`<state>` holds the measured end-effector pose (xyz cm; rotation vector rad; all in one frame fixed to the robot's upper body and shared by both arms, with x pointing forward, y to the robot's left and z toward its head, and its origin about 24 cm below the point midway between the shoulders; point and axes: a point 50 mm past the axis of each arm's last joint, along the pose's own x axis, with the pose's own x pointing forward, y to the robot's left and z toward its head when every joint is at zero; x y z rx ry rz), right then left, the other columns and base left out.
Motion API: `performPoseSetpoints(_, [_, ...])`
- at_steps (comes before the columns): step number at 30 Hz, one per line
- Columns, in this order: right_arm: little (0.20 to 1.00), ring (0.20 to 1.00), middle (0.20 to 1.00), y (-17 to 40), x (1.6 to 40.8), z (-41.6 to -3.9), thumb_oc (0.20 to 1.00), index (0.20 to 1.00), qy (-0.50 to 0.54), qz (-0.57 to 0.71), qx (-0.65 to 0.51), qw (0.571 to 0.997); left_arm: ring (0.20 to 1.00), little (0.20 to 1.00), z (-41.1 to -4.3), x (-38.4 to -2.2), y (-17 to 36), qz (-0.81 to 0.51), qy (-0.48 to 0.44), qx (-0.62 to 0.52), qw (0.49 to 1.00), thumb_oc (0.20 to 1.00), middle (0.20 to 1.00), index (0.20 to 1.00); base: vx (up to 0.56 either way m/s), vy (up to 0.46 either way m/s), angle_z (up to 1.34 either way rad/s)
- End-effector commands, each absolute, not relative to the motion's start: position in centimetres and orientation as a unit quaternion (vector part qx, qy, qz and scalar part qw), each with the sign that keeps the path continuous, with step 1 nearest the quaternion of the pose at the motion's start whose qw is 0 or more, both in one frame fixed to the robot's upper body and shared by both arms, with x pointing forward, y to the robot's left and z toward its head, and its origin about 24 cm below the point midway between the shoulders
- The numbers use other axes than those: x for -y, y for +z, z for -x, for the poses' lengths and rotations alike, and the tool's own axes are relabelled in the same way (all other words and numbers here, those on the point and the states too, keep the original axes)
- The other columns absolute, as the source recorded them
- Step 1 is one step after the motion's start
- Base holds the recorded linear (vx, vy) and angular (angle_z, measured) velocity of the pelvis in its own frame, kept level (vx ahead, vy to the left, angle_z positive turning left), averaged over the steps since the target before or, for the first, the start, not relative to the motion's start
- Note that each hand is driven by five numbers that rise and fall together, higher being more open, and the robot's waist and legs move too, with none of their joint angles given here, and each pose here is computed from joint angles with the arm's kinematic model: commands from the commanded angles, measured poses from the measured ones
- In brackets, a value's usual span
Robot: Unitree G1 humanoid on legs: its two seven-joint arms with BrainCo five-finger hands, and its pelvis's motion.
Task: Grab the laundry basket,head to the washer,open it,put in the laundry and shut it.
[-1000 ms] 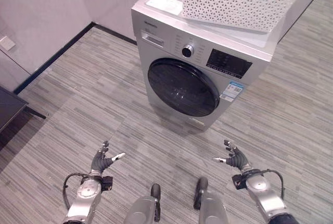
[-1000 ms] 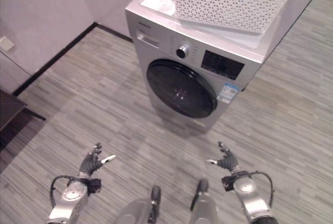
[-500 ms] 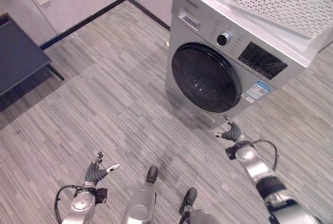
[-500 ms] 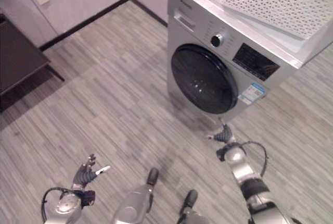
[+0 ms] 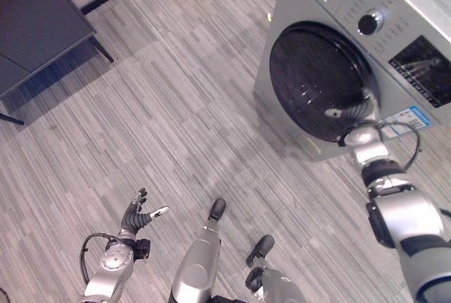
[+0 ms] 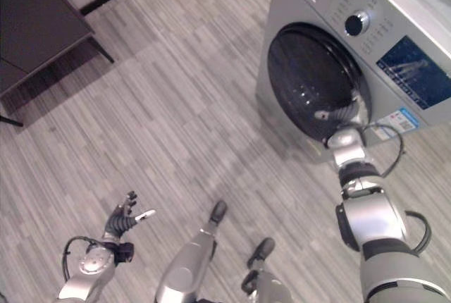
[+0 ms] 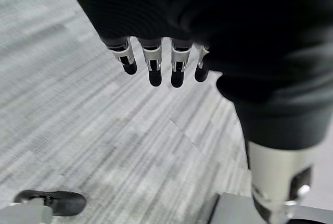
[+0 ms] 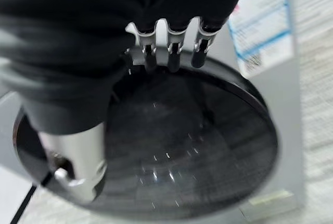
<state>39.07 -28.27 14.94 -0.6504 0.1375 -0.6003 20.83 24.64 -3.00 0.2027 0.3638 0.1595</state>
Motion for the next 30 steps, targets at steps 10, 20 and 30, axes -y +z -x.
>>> performPoseSetpoints(10, [1.0, 1.0, 1.0, 18.2, 30.5, -37.7, 1.0, 1.0, -0.401, 0.31, 0.016, 0.862, 1.0, 1.0, -21.0, -23.1, -4.4, -0.075, 0.089, -0.195, 0.974, 1.0, 1.0, 1.0, 0.0, 0.013, -0.05])
performPoseSetpoints(20, [1.0, 1.0, 1.0, 20.1, 32.7, -37.6, 1.0, 1.0, -0.425, 0.307, 0.002, 0.852, 1.0, 1.0, -21.8, -22.9, -3.2, -0.062, 0.098, -0.159, 0.98, 1.0, 1.0, 1.0, -0.01, 0.016, -0.01])
performPoseSetpoints(30, [1.0, 1.0, 1.0, 21.3, 33.5, -37.5, 1.0, 1.0, -0.455, 0.278, 0.003, 0.846, 1.0, 1.0, -21.9, -22.8, -3.1, -0.057, 0.109, -0.156, 0.98, 1.0, 1.0, 1.0, 0.02, -0.026, 0.11])
